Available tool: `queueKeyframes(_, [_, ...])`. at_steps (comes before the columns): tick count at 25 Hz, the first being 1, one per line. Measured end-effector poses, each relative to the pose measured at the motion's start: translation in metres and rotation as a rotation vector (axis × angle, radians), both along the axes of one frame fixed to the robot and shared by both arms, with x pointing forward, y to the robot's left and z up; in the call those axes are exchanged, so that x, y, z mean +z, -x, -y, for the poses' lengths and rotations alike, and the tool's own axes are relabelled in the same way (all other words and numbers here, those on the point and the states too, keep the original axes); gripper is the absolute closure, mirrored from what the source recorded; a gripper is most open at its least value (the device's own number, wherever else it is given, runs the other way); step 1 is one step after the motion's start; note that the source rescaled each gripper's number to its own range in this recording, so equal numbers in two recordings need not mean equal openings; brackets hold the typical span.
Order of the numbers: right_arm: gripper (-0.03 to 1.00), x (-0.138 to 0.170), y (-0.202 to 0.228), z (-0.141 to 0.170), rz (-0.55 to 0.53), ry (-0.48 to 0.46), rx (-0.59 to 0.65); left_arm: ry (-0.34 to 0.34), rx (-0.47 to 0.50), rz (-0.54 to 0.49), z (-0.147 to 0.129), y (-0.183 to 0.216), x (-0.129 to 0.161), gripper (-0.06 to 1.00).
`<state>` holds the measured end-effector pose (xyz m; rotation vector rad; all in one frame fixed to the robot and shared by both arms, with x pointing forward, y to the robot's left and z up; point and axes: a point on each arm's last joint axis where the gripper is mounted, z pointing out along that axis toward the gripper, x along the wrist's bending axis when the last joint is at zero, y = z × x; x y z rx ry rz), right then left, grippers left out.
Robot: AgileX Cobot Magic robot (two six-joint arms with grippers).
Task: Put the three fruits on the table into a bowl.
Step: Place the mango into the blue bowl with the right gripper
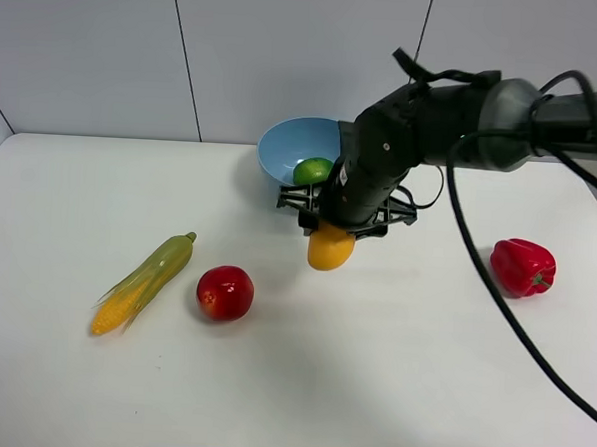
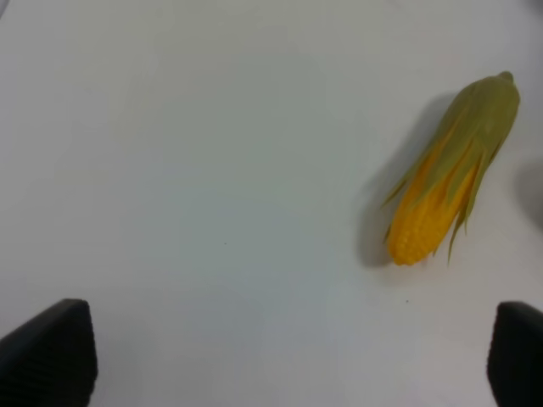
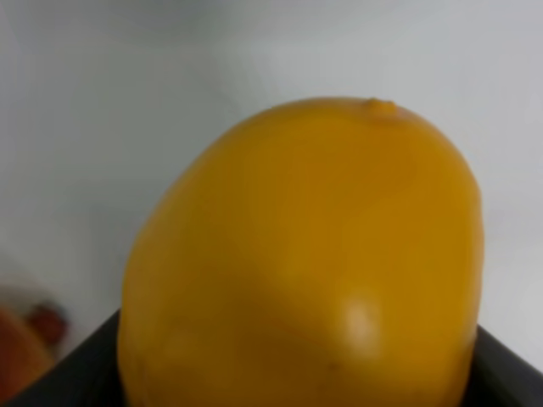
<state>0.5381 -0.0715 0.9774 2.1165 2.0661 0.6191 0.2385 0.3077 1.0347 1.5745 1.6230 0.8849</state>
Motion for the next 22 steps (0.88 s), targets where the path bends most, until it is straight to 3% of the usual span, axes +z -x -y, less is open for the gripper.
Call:
queueKeyframes(8, [0.97, 0.053, 0.001, 0.01, 0.231, -0.045, 0.067, 0.0, 0.0, 0.0, 0.0, 0.0, 0.0, 0.08])
queueKeyframes(19, [0.97, 0.072, -0.038, 0.043, 0.469, -0.125, 0.049, 0.0, 0.0, 0.0, 0.0, 0.0, 0.0, 0.08])
queueKeyframes(22, [0.97, 0.08, -0.05, 0.045, 0.517, -0.107, 0.073, 0.0, 0.0, 0.0, 0.0, 0.0, 0.0, 0.08])
